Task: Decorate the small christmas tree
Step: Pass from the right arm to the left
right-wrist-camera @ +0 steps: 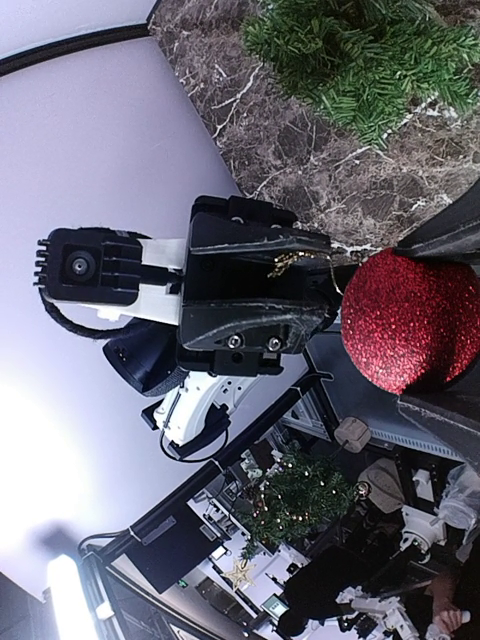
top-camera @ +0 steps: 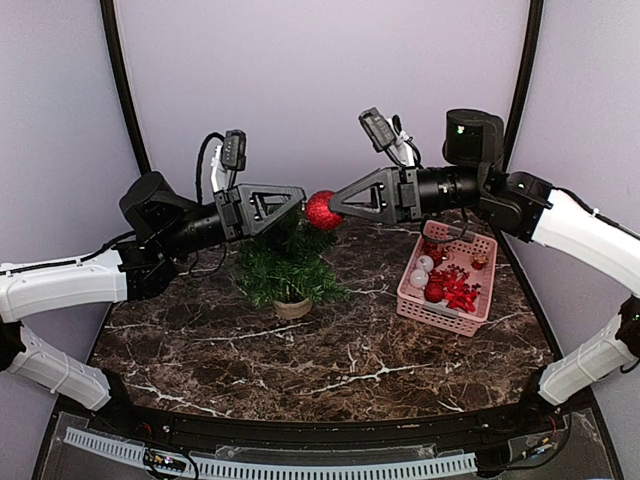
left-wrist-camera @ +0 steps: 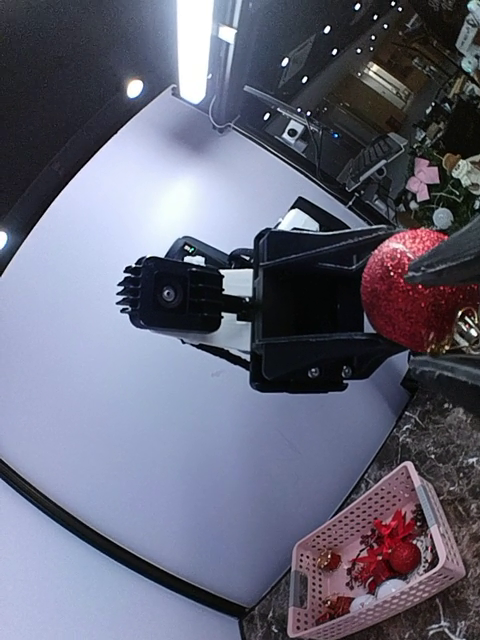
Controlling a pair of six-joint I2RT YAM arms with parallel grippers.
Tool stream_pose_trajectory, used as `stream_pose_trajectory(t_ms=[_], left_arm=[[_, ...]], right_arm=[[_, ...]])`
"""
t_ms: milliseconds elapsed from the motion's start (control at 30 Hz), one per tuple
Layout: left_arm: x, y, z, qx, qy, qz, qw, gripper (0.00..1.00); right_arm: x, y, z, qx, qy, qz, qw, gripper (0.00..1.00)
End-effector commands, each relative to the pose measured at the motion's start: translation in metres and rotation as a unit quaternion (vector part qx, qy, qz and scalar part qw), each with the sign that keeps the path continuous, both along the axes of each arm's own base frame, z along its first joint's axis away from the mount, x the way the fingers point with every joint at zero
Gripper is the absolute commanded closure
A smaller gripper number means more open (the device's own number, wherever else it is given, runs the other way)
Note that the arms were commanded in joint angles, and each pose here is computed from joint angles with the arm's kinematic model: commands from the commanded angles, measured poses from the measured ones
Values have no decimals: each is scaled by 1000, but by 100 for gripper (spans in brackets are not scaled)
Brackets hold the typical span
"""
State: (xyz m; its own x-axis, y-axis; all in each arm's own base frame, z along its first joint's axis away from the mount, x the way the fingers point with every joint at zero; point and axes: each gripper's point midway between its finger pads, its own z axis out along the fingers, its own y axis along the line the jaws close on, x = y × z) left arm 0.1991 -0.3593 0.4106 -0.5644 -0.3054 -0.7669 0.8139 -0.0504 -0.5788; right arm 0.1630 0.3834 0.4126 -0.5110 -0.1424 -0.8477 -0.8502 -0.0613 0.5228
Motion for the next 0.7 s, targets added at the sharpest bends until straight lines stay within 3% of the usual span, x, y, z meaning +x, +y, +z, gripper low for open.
stream_pose_trajectory(t_ms=[0,200,433,533,667], left_arm=[[-3,5,15,-27,-11,-1,1000,81],[-2,6,14,-23,-9,4,1000,99],[1,16,15,3,-35,47,998,100],[0,23,13,26,-54,66,996,100],[-6,27,12,48,-74,69,994,100]], right_arm=[[-9,0,9,17,-20,15,1000,65],[-8,1,5,12,-19,11,1000,65],[4,-4,-3,26,-27,-40,998,64],[8,-6,-7,63,-9,-58,996,55],[10,-9,-13,123,8,-67,990,22]])
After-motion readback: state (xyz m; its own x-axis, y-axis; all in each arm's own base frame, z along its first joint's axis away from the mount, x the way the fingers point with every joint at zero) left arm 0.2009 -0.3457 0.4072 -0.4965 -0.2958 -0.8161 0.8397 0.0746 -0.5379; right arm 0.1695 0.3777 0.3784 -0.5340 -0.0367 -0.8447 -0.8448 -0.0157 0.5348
